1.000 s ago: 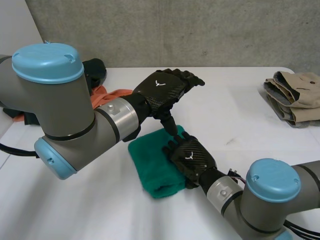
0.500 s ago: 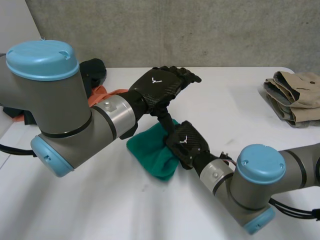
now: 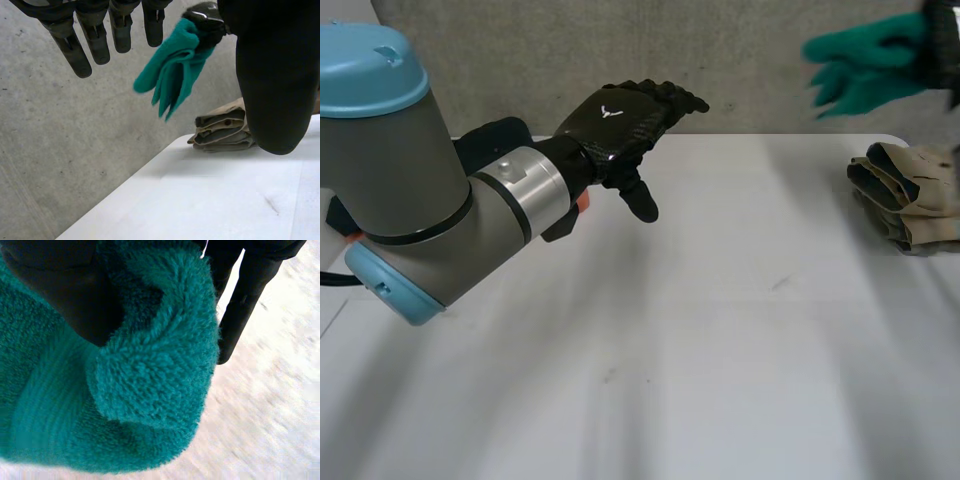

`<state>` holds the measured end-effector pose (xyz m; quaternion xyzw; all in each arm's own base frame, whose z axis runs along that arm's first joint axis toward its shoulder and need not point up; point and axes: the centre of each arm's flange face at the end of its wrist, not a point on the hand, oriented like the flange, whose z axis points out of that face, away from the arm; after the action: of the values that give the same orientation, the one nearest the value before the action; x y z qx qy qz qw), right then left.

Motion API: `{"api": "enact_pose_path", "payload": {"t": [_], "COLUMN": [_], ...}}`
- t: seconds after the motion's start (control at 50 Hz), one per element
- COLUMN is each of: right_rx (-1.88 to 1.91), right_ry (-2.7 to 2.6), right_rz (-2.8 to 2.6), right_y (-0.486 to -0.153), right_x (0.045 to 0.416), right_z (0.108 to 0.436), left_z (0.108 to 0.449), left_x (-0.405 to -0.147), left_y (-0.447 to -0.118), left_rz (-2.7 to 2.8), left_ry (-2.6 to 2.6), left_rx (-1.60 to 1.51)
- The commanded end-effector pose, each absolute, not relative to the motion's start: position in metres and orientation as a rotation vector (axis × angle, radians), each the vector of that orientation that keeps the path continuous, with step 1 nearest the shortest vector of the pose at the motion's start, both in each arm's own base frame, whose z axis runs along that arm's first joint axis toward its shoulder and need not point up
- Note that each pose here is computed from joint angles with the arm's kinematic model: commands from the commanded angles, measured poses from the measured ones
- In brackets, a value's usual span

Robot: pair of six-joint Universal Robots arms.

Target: Fold the laundry.

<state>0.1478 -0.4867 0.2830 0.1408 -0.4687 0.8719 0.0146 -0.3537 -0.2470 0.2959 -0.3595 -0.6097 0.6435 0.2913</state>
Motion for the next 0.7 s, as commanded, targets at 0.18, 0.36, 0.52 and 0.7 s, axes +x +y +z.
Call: {"api": "enact_pose_path", "payload": {"t": [0.18,0.36,0.52,0.7], "right_rx": [0.489,0.541,0.486,0.371], "right_ry": [-1.946,-1.931,-1.861,-1.959], "right_rz": [2.373,2.267,2.241,2.12], "right_y": [-0.537,-0.521,-0.505,-0.476], "right_x": [0.027,0.011,-0.017,-0.053], "right_z": [0.123,0.128,0.172,0.211], "left_z": [0.285,0.286,0.287,0.287], "left_x": [-0.356,-0.357,-0.361,-0.363], "left_y": [-0.244,-0.241,-0.233,-0.226], "left_rz": [1.676,1.674,1.664,1.651], "left_ry": [-1.65,-1.644,-1.63,-1.621], "left_rx": [-0.967,-0.971,-0.982,-0.993]}}
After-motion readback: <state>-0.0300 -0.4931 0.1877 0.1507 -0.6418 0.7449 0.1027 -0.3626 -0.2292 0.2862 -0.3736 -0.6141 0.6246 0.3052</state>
